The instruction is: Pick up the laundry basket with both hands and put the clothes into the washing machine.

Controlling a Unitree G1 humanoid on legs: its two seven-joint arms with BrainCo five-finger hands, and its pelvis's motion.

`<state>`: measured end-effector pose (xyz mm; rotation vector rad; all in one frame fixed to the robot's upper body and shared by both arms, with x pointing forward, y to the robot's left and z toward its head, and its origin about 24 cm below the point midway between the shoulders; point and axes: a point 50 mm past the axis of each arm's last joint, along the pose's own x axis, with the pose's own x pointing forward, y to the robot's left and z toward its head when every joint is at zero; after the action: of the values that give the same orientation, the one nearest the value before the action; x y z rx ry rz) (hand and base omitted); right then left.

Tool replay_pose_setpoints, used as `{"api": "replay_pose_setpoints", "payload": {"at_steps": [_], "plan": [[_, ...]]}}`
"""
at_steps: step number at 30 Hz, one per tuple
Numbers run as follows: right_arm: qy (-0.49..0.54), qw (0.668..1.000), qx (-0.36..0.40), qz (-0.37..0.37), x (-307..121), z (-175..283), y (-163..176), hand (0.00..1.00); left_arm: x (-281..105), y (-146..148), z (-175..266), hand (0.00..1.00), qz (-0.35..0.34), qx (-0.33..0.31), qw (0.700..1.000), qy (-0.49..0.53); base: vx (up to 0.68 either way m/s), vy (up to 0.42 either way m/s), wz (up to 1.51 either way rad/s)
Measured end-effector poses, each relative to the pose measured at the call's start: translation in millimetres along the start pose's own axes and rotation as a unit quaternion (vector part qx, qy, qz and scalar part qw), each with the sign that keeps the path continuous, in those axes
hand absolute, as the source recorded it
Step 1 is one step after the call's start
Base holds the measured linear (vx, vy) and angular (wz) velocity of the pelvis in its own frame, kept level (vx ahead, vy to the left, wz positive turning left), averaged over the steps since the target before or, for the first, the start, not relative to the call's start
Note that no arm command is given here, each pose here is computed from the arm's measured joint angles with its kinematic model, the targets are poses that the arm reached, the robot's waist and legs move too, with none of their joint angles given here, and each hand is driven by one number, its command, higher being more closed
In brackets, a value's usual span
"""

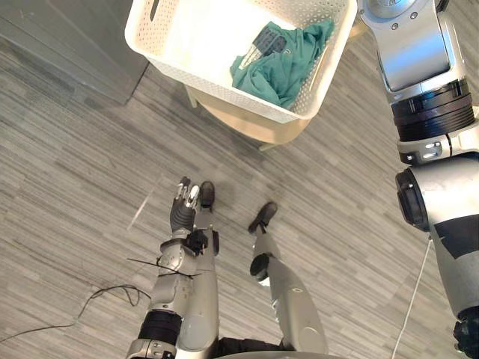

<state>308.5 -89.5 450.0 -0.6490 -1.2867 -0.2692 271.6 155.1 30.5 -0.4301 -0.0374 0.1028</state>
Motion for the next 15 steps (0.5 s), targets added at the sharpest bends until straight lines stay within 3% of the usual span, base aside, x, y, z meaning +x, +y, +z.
{"api": "replay_pose_setpoints", "payload": {"at_steps": [2, 3, 7, 9, 15], "plan": [[-0.022, 1.0, 0.013, -0.004, 0.3, 10.6, 0.2, 1.0, 0.3, -2.5, 5.8, 0.0, 0.008, -0.013, 1.0, -0.016, 0.05, -0.03, 0.02], [-0.029, 0.999, 0.017, -0.005, -0.4, 13.0, 0.1, 0.0, 0.7, -4.0, 9.1, 0.0, 0.008, -0.017, 1.0, -0.024, 0.06, -0.019, 0.03], [-0.013, 0.999, 0.018, 0.027, -11.8, 1.6, 11.9, 0.0, 1.2, -5.7, 19.5, 0.0, 0.003, -0.017, 0.999, -0.05, 0.08, -0.012, 0.05], [0.046, 0.994, 0.006, 0.096, -22.8, -26.0, 32.4, 0.0, 1.4, -1.6, 21.4, 0.0, 0.011, -0.017, 0.998, -0.054, 0.08, -0.008, 0.01], [0.241, 0.941, -0.03, 0.234, -77.5, -103.2, 67.7, 0.0, 2.1, -2.1, 25.5, 0.0, 0.009, -0.017, 0.998, -0.063, 0.09, 0.014, 0.12]]}}
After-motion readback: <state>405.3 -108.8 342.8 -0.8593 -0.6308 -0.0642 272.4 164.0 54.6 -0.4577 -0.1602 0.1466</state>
